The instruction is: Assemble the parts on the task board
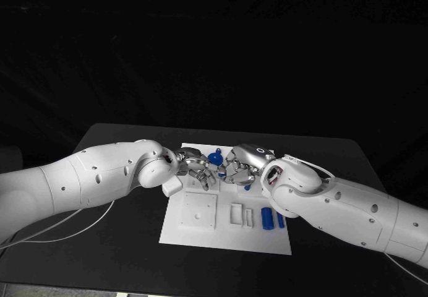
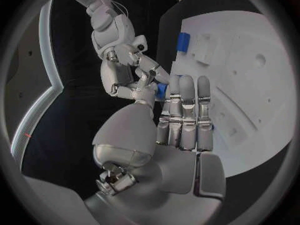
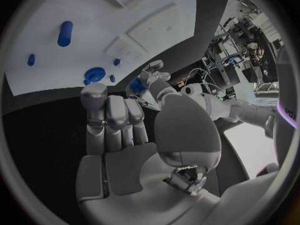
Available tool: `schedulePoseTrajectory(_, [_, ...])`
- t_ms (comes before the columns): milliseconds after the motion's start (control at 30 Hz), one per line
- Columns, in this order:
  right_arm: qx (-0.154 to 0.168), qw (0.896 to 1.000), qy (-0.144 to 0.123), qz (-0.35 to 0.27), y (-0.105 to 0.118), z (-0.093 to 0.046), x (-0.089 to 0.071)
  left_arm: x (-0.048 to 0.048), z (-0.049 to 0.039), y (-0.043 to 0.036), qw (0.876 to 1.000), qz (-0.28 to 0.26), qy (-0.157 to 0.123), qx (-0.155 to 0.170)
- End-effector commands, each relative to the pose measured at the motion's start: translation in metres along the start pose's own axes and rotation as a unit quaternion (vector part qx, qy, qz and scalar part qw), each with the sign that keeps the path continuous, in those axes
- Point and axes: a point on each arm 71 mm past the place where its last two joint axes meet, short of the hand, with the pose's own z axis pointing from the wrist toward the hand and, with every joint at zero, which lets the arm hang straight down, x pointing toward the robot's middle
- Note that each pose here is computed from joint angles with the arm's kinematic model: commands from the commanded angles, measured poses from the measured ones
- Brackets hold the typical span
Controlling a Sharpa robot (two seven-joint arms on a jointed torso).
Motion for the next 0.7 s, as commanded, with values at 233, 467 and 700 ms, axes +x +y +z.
schedulePoseTrajectory(233, [0.001,1.0,0.005,-0.004,-0.001,0.0,0.002,0.0003,0.0007,-0.005,1.0,-0.017,-0.006,0.021])
schedulePoseTrajectory(467, [0.005,1.0,-0.022,0.003,-0.005,-0.001,-0.002,-0.0015,0.0016,-0.0059,0.999,-0.02,-0.034,0.018])
schedulePoseTrajectory(700, [0.009,0.999,-0.041,0.01,-0.011,-0.002,-0.005,-0.0038,0.0014,-0.0053,0.998,-0.019,-0.052,0.013])
